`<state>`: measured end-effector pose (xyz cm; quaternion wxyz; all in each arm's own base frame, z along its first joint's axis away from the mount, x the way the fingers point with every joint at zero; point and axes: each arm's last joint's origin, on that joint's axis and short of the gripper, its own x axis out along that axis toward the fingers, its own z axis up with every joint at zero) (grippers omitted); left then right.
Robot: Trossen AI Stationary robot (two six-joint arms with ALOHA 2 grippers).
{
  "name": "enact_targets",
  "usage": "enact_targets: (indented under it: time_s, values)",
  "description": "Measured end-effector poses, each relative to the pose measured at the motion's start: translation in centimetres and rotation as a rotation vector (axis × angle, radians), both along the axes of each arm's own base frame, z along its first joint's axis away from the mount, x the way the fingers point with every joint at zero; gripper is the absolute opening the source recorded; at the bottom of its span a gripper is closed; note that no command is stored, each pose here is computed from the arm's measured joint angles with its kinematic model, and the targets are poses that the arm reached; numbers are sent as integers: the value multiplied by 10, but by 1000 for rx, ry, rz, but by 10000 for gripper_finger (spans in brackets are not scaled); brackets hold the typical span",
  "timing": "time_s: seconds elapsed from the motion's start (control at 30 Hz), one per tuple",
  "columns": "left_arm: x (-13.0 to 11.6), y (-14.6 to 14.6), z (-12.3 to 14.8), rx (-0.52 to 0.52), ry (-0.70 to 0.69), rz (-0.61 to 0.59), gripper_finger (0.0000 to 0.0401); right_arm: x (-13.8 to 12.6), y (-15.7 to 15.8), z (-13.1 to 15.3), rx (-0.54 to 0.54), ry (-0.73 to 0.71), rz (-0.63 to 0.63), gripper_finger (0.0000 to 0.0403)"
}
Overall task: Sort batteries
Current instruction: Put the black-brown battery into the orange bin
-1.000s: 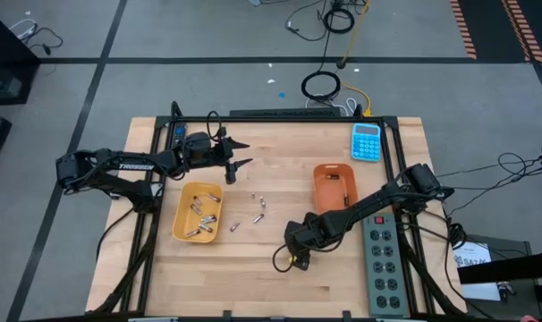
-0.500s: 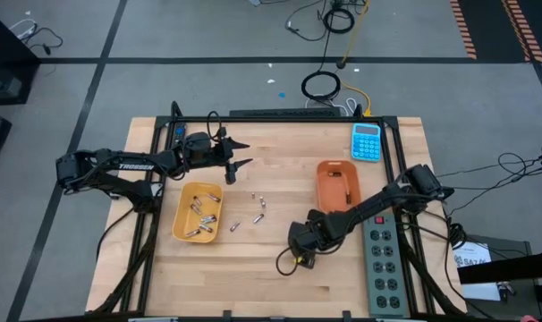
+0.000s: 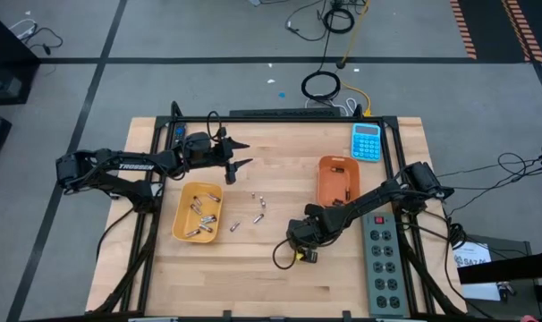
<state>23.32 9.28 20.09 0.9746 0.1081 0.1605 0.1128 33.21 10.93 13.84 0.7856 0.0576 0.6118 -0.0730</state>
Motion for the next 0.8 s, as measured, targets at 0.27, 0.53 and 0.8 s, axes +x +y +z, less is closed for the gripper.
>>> enact_targets:
  time_s: [0.27, 0.53, 0.8]
  values:
    - [0, 0, 0, 5, 2, 2, 228, 1, 0, 1, 0, -11, 33, 21]
    - [0, 0, 0, 1, 1, 3, 228, 19, 7, 30, 37, -57, 50, 21]
    - [0, 0, -1, -6, 11, 4, 228, -8, -2, 90, -212, 39, -129, 21]
